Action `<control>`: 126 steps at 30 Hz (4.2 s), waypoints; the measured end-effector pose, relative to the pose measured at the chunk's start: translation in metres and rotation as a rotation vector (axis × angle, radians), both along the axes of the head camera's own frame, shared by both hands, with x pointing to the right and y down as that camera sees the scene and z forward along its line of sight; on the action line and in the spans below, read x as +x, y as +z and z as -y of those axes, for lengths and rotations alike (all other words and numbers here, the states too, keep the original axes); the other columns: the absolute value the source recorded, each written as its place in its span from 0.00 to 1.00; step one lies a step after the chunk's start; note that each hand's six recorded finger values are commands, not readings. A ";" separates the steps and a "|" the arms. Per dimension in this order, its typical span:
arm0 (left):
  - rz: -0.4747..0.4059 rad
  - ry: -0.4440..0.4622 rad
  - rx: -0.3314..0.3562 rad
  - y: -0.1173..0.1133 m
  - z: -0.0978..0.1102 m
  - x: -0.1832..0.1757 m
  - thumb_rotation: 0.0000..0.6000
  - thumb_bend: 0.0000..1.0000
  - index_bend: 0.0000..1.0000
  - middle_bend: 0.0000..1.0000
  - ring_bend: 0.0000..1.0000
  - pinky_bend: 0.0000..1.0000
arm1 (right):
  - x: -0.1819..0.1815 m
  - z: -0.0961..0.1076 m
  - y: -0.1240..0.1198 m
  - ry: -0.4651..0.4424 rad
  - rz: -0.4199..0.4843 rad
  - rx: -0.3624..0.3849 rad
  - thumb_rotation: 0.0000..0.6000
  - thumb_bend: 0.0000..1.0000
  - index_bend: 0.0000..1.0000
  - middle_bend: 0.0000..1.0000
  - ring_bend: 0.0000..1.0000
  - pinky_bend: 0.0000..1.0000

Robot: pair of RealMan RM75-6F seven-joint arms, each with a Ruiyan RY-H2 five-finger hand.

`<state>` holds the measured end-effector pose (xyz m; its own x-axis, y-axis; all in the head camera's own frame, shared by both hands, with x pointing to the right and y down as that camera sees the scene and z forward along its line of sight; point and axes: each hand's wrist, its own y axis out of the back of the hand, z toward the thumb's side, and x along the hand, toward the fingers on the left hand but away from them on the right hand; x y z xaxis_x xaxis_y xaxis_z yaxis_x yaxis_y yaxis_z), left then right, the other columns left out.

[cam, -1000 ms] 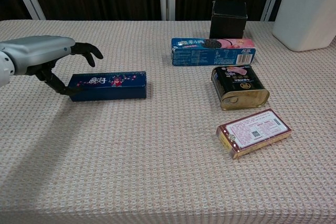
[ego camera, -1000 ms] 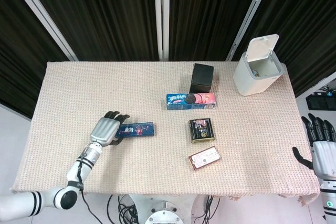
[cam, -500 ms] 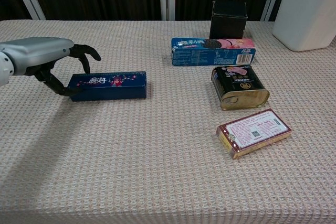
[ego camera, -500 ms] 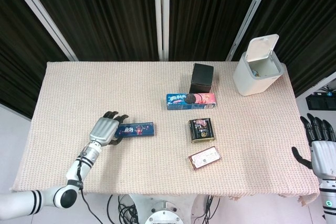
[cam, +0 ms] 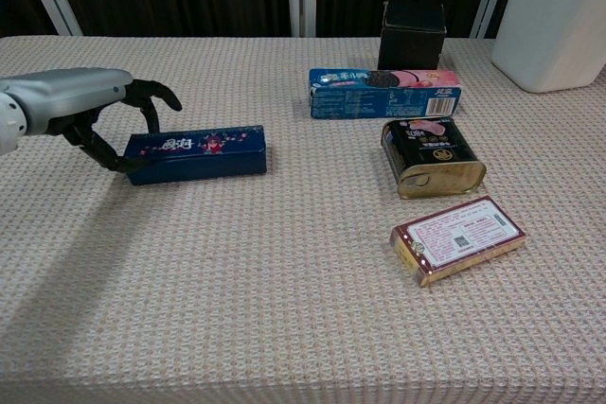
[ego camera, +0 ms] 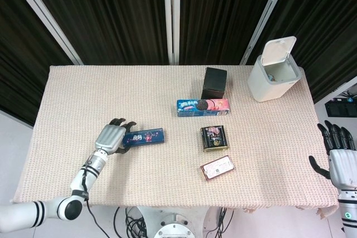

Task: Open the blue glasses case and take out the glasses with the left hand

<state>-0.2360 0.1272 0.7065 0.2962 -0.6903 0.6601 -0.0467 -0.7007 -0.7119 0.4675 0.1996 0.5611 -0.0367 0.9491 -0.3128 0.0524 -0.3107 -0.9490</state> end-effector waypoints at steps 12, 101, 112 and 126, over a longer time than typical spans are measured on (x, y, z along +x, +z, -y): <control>-0.077 -0.108 -0.045 0.001 0.005 -0.001 1.00 0.51 0.24 0.52 0.18 0.17 | 0.001 0.000 0.001 0.000 0.000 0.002 1.00 0.24 0.00 0.00 0.00 0.00; -0.267 -0.605 0.108 -0.007 0.052 -0.052 1.00 0.42 0.07 0.00 0.00 0.14 | -0.012 0.004 0.001 -0.043 0.043 0.066 1.00 0.25 0.00 0.00 0.00 0.00; -0.226 0.044 0.195 -0.021 0.022 -0.017 1.00 0.32 0.20 0.03 0.00 0.09 | -0.011 0.003 -0.002 -0.042 0.037 0.076 1.00 0.27 0.00 0.00 0.00 0.00; -0.071 0.134 0.140 -0.004 0.011 -0.045 1.00 0.31 0.09 0.13 0.00 0.07 | -0.011 0.003 -0.002 -0.041 0.039 0.077 1.00 0.27 0.00 0.00 0.00 0.00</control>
<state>-0.2808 0.1158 0.7027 0.4338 -0.7251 0.5349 -0.0136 -0.5989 -0.8007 0.4568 0.1969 0.5594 0.0132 0.9709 -0.2390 0.0790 -0.2393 -0.9677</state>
